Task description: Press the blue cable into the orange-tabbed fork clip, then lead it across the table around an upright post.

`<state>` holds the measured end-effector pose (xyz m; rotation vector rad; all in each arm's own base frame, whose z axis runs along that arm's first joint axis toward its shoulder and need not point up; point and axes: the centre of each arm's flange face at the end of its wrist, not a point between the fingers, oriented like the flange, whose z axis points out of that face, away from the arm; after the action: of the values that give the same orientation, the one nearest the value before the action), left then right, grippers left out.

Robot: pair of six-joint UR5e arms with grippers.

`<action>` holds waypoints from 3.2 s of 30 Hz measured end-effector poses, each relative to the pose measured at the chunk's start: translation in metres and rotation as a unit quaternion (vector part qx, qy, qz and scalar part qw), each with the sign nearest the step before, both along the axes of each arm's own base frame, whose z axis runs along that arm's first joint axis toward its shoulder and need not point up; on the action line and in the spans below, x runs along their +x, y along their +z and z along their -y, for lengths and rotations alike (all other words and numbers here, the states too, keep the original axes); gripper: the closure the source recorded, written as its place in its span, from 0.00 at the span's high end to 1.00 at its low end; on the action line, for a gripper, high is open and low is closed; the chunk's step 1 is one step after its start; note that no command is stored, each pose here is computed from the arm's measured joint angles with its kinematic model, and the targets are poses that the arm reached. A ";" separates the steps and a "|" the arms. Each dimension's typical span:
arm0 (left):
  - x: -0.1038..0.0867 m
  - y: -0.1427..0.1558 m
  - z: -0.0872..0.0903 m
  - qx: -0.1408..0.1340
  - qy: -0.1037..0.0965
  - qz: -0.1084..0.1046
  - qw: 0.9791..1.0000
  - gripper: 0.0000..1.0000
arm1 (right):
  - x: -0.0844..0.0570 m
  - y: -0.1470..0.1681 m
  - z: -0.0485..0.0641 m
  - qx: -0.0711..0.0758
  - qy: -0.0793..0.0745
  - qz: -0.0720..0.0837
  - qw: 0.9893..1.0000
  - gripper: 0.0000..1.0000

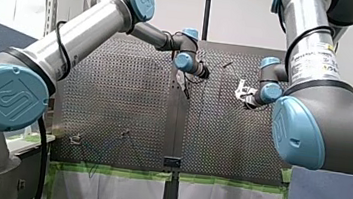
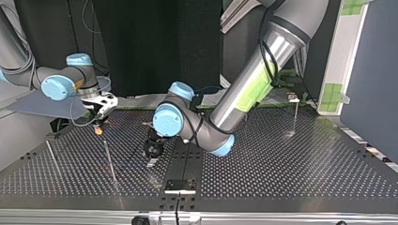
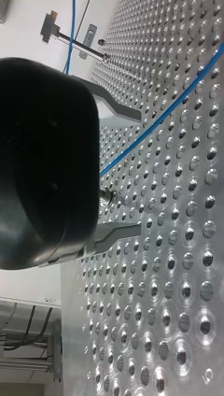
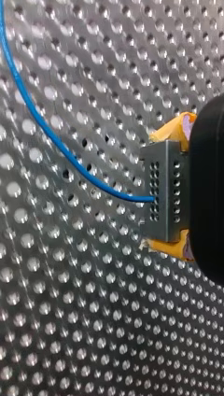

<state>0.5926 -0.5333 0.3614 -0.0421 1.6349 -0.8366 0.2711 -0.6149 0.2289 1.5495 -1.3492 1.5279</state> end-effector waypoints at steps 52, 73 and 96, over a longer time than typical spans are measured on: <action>-0.020 -0.004 0.017 -0.029 -0.031 -0.038 0.998 1.00 | -0.024 -0.207 -0.011 0.084 -0.025 -0.089 0.992 0.00; -0.017 -0.004 0.014 -0.028 -0.029 -0.040 0.998 1.00 | -0.031 -0.250 -0.010 0.078 -0.027 -0.103 0.991 0.00; -0.017 -0.006 0.012 -0.022 -0.028 -0.045 0.998 1.00 | -0.034 -0.305 -0.018 0.086 -0.031 -0.098 0.991 0.00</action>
<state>0.5751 -0.5452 0.3555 -0.0670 1.7088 -0.9259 0.2370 -0.5970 -0.0765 1.6967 -1.4300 1.2152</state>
